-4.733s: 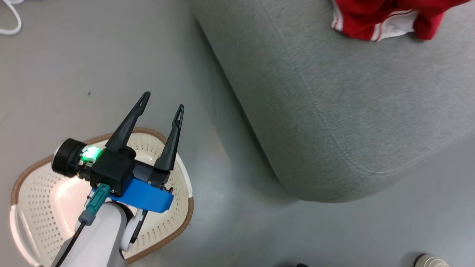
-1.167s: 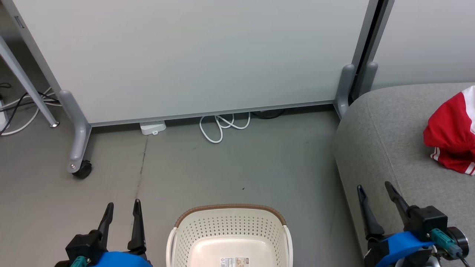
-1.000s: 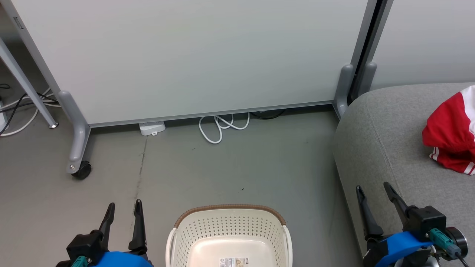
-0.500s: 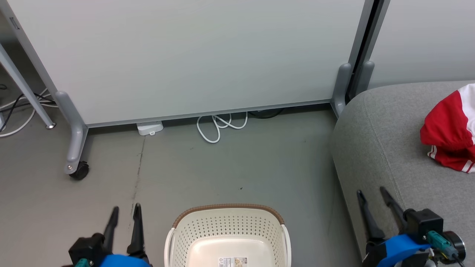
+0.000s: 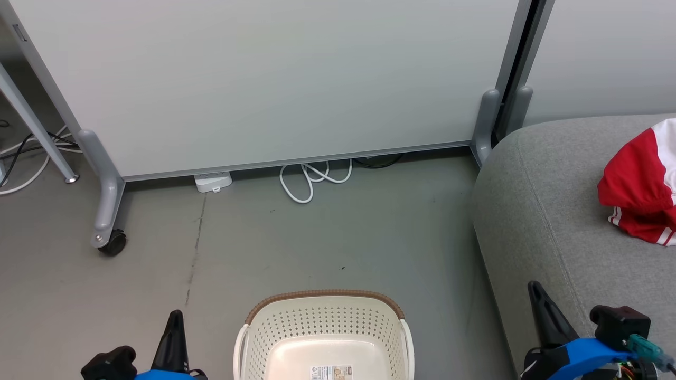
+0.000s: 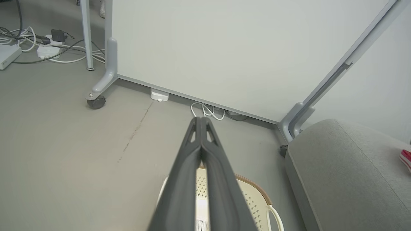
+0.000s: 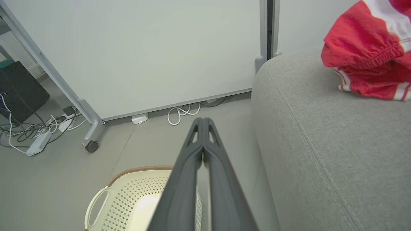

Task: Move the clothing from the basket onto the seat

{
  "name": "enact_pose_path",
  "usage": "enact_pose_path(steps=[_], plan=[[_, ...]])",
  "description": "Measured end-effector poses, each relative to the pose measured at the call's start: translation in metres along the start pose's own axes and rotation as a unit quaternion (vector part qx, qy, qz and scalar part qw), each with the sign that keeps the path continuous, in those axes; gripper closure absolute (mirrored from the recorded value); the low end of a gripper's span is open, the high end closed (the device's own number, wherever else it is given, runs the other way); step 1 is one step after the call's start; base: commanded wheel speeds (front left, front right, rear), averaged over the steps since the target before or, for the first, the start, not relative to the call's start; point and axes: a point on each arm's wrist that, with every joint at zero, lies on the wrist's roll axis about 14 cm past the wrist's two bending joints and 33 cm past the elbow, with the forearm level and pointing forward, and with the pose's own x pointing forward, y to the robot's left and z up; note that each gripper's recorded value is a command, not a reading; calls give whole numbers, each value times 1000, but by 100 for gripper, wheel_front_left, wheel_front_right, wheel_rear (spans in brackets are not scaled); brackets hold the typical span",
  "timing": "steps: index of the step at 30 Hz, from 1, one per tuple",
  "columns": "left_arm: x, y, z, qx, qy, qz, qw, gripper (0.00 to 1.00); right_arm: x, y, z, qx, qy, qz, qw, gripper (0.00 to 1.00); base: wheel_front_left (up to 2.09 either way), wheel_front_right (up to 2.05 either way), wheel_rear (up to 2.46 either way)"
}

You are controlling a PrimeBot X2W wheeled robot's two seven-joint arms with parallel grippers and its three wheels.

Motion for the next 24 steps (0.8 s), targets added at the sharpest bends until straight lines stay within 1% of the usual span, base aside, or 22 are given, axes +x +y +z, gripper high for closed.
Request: enact_pose_path(steps=[10, 18, 24], plan=[[5, 3, 11, -82, -10, 11, 997, 100, 1, -3, 4, 93, -7, -8, 996, 100, 0, 0, 0], [8, 3, 17, -141, -15, 15, 990, 100, 2, -6, 6, 161, -10, -13, 987, 100, 0, 0, 0], [12, 2, 23, -181, -20, 14, 983, 100, 4, -7, 10, 208, -16, -13, 978, 100, 0, 0, 0]])
